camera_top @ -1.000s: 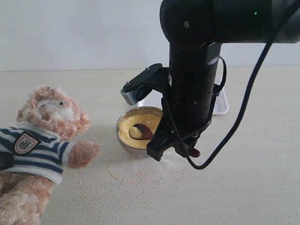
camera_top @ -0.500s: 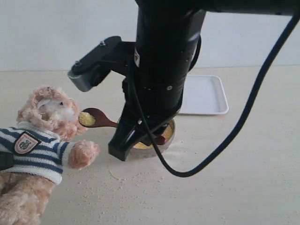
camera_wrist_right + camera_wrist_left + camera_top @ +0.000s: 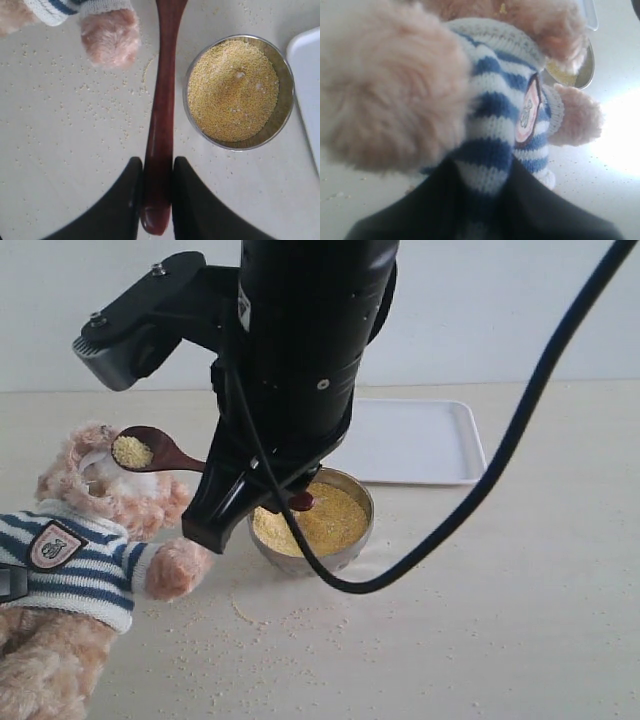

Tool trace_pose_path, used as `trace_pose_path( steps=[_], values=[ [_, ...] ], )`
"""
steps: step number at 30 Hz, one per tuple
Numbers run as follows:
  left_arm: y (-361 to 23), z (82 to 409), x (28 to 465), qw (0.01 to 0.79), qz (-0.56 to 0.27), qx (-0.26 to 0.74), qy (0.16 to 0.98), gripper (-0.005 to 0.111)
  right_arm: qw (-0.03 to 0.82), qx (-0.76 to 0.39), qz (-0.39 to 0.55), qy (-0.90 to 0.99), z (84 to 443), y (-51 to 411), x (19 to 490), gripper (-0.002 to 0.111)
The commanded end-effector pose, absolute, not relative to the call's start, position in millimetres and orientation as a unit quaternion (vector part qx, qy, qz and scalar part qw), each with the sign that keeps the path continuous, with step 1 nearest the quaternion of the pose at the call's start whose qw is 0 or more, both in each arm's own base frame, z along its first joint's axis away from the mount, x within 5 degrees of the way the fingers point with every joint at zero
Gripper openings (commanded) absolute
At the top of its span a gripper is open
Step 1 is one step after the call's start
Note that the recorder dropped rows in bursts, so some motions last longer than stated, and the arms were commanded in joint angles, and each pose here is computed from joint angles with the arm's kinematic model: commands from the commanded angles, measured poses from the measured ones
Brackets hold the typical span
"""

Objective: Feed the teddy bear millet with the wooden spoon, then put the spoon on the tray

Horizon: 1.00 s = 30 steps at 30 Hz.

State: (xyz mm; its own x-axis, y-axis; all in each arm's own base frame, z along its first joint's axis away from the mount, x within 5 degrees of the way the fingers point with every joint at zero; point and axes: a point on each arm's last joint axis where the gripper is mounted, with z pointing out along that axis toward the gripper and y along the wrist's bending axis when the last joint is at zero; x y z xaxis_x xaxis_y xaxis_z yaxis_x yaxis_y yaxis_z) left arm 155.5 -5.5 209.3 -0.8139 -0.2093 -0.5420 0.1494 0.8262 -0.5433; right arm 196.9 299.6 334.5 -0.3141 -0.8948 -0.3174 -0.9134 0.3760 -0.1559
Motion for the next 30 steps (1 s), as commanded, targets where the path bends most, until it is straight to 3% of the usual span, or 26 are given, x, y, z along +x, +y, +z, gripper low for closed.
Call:
trace_pose_path(
  steps=[1,18,30],
  values=[
    [-6.4,211.0,154.9,0.31,-0.3,-0.017,0.902,0.005,0.186,-0.57,0.02,0.8,333.2,313.2,199.0,0.014],
    [-6.4,211.0,154.9,0.31,-0.3,-0.017,0.902,0.005,0.202,-0.62,-0.083,0.754,299.7,357.5,208.2,0.014],
    [-6.4,211.0,154.9,0.31,-0.3,-0.017,0.902,0.005,0.276,-0.672,-0.279,0.628,294.3,374.5,190.2,0.014]
  ],
)
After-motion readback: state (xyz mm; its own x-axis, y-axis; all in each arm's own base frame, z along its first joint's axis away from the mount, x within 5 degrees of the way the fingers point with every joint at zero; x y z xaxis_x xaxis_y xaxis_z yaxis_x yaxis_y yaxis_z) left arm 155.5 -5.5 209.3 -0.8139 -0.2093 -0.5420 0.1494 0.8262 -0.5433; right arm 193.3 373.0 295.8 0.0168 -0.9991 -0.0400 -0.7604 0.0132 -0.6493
